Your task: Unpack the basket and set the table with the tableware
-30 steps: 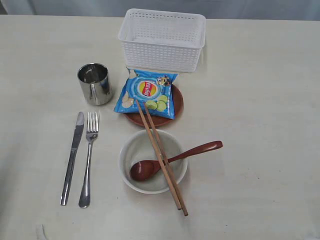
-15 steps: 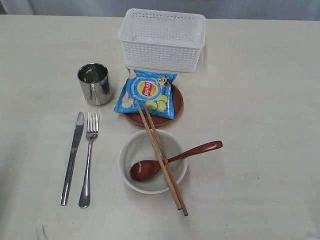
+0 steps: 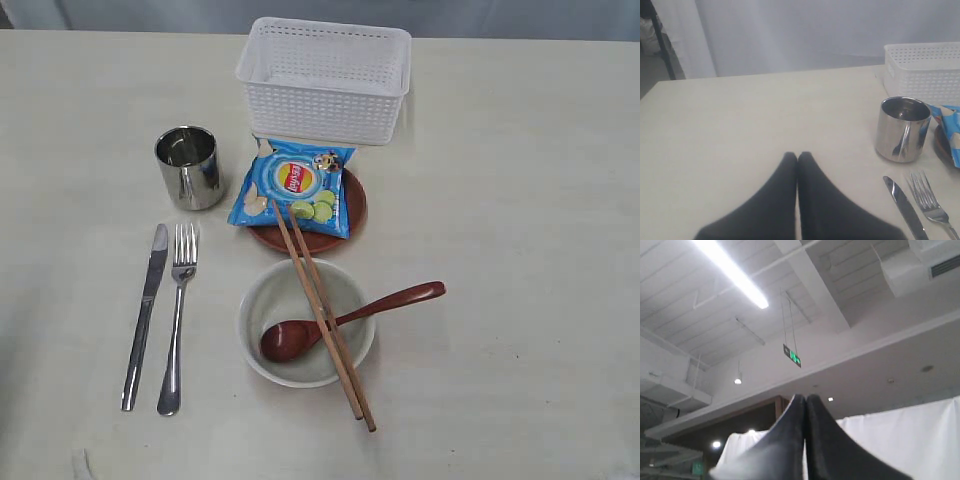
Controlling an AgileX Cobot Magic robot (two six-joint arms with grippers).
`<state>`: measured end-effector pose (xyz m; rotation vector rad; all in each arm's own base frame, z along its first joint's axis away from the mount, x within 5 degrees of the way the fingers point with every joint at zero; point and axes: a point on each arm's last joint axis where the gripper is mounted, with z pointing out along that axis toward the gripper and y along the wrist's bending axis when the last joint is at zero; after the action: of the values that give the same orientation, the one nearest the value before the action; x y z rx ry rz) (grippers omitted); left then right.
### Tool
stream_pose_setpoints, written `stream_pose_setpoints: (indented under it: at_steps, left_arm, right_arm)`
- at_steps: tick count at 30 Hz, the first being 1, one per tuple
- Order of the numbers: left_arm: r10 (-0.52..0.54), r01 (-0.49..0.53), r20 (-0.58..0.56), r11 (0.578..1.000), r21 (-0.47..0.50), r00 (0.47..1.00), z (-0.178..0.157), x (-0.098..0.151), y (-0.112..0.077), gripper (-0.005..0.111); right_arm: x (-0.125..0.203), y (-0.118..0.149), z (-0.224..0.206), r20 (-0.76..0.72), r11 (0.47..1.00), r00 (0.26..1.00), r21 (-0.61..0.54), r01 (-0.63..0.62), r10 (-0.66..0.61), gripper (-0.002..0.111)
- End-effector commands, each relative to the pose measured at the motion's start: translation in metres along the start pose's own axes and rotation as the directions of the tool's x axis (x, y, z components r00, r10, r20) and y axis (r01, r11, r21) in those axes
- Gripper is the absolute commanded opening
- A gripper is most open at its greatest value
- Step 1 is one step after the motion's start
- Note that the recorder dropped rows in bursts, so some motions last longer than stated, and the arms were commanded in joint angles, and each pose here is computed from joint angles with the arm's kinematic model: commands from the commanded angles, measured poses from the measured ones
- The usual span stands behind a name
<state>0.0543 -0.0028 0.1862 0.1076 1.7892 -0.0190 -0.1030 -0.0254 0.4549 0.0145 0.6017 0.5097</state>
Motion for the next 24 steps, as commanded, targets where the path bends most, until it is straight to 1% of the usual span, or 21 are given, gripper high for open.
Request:
stream_pose_setpoints:
  at_steps: [1, 6, 11, 20, 24]
  left_arm:
    - [-0.009, 0.009, 0.007, 1.0, 0.01, 1.0, 0.0, 0.0, -0.001, 0.0]
    - [-0.009, 0.009, 0.007, 1.0, 0.01, 1.0, 0.0, 0.0, -0.001, 0.0]
    - [-0.009, 0.009, 0.007, 1.0, 0.01, 1.0, 0.0, 0.0, -0.001, 0.0]
    - [-0.009, 0.009, 0.007, 1.0, 0.01, 1.0, 0.0, 0.0, -0.001, 0.0]
    - [-0.009, 0.009, 0.007, 1.0, 0.01, 1.0, 0.0, 0.0, -0.001, 0.0]
  right_arm:
    - [0.034, -0.01, 0.0, -0.097, 0.999, 0.995, 0.031, 0.015, -0.012, 0.0]
    - [0.074, -0.022, -0.004, -0.214, 0.998, 0.977, 0.064, 0.022, -0.008, 0.0]
    - [0.11, -0.032, -0.013, -0.317, 0.995, 0.948, 0.081, 0.062, -0.033, 0.0]
    - [0.159, -0.047, -0.032, -0.458, 0.991, 0.889, 0.112, 0.078, -0.018, 0.0]
    - [0.173, -0.05, -0.04, -0.506, 0.993, 0.862, 0.088, 0.077, -0.022, 0.0]
